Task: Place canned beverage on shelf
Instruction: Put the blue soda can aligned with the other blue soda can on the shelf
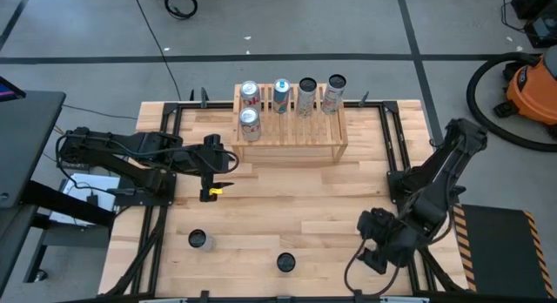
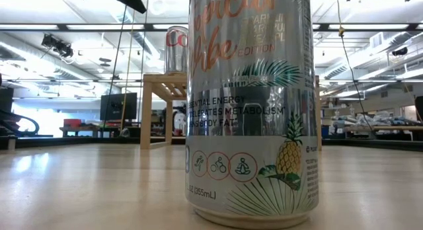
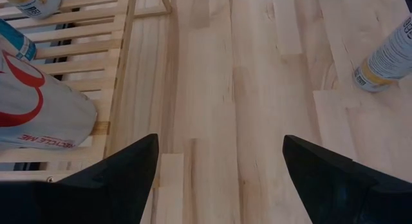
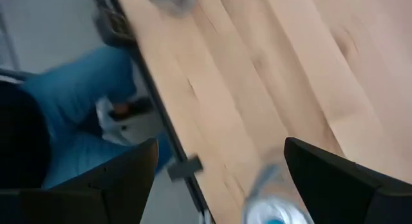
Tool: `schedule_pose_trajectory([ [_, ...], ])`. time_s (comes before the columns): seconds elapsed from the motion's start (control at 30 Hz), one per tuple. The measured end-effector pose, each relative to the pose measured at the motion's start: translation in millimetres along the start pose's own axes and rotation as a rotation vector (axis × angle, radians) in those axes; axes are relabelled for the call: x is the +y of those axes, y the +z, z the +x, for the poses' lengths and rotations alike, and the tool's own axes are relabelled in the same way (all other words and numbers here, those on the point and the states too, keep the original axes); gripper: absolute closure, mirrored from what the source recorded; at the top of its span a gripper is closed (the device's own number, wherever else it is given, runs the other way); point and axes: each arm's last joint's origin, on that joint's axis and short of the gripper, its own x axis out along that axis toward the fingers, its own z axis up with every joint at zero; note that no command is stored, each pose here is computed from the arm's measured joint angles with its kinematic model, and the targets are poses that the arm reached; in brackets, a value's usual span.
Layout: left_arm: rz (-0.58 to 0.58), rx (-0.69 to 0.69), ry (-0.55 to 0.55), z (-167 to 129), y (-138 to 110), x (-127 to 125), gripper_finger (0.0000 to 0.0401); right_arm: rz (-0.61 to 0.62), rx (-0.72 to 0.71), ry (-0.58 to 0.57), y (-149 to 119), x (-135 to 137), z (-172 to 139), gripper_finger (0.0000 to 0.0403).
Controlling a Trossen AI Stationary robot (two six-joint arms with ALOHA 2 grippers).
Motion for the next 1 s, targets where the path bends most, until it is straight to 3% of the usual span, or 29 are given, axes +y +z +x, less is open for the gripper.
schedule_pose_trajectory([
  [0.2,0.000,-0.002,0.000,0.0,0.1,0.0,0.0067,0.049,0.084,-0.099,-7.6,-5.0,8.0,0.0057],
  [0.57,-0.023,-0.009,0.000,0.0,0.9,-0.1,0.0067,0.143,0.142,-0.145,-31.6,-3.9,7.9,0.0057],
  [1.0,-0.030,-0.026,-0.001,0.0,2.6,-0.1,0.0067,0.133,0.148,-0.199,-47.4,1.4,22.0,0.0057],
])
